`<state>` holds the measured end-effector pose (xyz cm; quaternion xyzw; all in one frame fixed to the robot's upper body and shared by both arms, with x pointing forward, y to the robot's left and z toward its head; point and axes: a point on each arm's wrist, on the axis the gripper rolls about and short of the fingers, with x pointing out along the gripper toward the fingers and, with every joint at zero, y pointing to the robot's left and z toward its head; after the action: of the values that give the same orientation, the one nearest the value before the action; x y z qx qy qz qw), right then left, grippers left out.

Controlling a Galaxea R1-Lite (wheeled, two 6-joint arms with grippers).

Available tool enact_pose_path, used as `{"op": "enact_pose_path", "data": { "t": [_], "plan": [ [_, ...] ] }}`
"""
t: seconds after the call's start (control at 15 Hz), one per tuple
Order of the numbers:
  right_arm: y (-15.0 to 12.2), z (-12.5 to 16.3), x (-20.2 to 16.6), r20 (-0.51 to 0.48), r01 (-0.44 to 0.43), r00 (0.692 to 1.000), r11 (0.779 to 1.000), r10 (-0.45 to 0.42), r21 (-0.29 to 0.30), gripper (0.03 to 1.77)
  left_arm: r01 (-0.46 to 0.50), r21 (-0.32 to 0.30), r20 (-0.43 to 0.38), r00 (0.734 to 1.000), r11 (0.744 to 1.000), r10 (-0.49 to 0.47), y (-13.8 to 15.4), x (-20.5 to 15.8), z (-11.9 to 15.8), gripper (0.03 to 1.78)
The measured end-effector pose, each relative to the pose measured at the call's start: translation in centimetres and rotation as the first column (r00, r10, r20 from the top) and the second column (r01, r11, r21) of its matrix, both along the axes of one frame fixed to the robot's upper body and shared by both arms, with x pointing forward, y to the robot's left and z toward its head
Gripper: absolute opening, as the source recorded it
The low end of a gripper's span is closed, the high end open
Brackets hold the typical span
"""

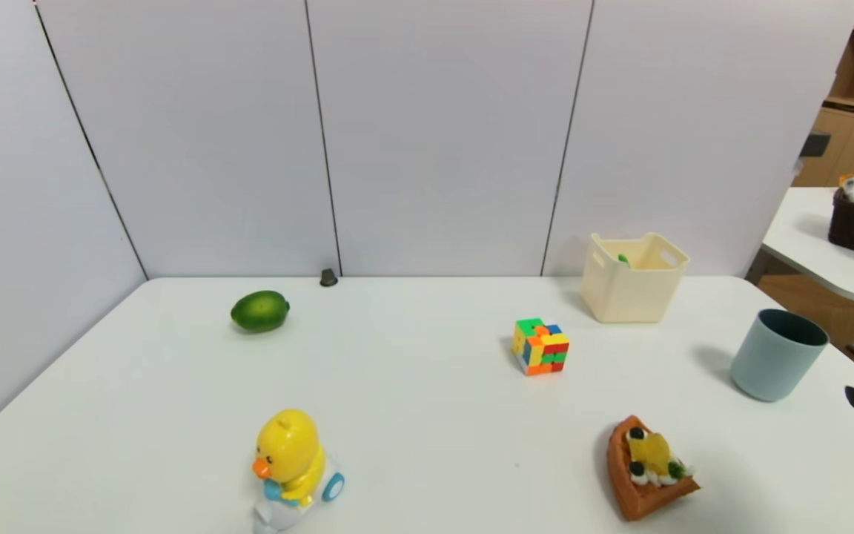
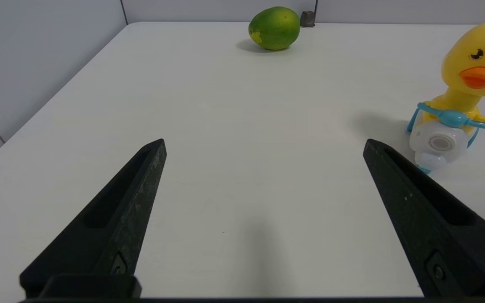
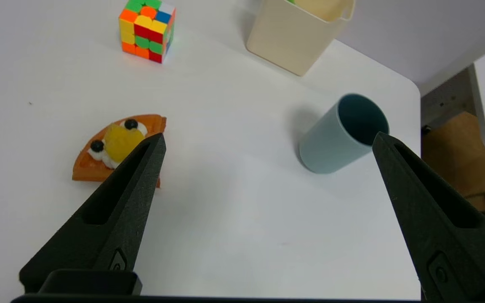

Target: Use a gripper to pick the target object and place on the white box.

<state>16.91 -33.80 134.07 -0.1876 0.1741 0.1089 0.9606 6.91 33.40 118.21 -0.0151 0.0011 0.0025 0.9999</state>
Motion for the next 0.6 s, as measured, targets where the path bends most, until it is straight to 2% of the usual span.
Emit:
{"op": "enact_pose_path", "data": {
  "t": [0.2, 0.4, 0.6],
  "plan": [
    [0.3, -3.3, -4.0, 0.109, 0.039, 0.993, 0.999, -0.042, 0.025, 1.69, 0.000, 0.000, 0.000, 1.000, 1.000, 0.000, 0.0, 0.0, 0.0, 1.69],
    [0.4, -7.5, -6.6, 0.223, 0.085, 0.970, 0.995, -0.094, 0.047, 1.69, 0.000, 0.000, 0.000, 1.000, 1.000, 0.000, 0.0, 0.0, 0.0, 1.69],
    [0.3, -11.2, -7.9, 0.242, 0.131, 0.957, 0.982, -0.161, 0.136, 1.69, 0.000, 0.000, 0.000, 1.000, 1.000, 0.000, 0.0, 0.0, 0.0, 1.69]
  ]
}}
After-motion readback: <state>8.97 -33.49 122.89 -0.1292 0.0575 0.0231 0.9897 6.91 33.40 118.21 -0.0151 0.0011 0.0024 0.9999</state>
